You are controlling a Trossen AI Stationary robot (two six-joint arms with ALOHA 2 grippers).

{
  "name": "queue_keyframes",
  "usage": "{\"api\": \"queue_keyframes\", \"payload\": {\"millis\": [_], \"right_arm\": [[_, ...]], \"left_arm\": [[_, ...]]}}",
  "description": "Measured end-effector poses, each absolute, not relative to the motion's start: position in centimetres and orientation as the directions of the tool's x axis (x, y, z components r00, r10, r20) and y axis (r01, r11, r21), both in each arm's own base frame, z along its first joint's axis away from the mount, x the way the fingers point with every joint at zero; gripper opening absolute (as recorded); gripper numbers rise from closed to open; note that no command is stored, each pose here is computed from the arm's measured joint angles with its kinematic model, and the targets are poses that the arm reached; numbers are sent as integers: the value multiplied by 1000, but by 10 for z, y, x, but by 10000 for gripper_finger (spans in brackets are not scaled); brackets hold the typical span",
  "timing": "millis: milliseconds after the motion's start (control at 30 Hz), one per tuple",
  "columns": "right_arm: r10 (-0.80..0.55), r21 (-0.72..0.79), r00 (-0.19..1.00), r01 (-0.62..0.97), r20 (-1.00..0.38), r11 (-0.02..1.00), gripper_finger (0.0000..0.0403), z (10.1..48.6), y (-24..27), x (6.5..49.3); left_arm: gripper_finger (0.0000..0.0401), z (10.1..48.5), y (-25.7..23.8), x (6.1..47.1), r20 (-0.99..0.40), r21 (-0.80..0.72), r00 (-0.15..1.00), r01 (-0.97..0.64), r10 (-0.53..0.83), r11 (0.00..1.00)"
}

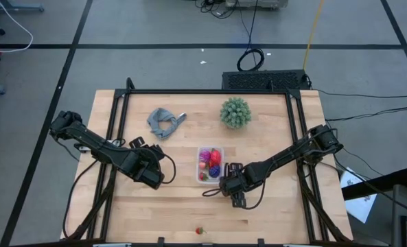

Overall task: Pick and placing Produce into tupperware
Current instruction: Put the apricot into the transparent bin

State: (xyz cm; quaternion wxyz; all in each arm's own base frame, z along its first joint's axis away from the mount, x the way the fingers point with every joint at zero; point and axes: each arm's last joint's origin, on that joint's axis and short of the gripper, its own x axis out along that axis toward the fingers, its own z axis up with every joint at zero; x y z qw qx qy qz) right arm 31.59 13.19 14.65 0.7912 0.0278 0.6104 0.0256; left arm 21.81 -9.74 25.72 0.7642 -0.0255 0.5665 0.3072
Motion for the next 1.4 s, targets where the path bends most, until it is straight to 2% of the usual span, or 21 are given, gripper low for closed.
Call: {"api": "queue_keyframes", "payload": {"millis": [433,833,1067,1233,1400], "right_arm": [[74,77,256,3,-964,997,216,141,129,314],[76,79,249,2,-966,997,134,141,129,314],[99,101,237,-3,-966,995,116,142,129,313],[107,111,245,2,-964,994,116,154,128,309],[132,145,308,22,-942,989,116,182,123,302]], "left_arm": [[198,257,-97,218,-882,310,169,-497,441,811],[198,257,-97,218,-882,310,169,-498,441,810],[198,257,-97,218,-881,309,169,-498,441,810],[198,257,-97,218,-881,310,169,-498,441,810],[198,257,-97,218,-881,310,170,-498,441,810]]}}
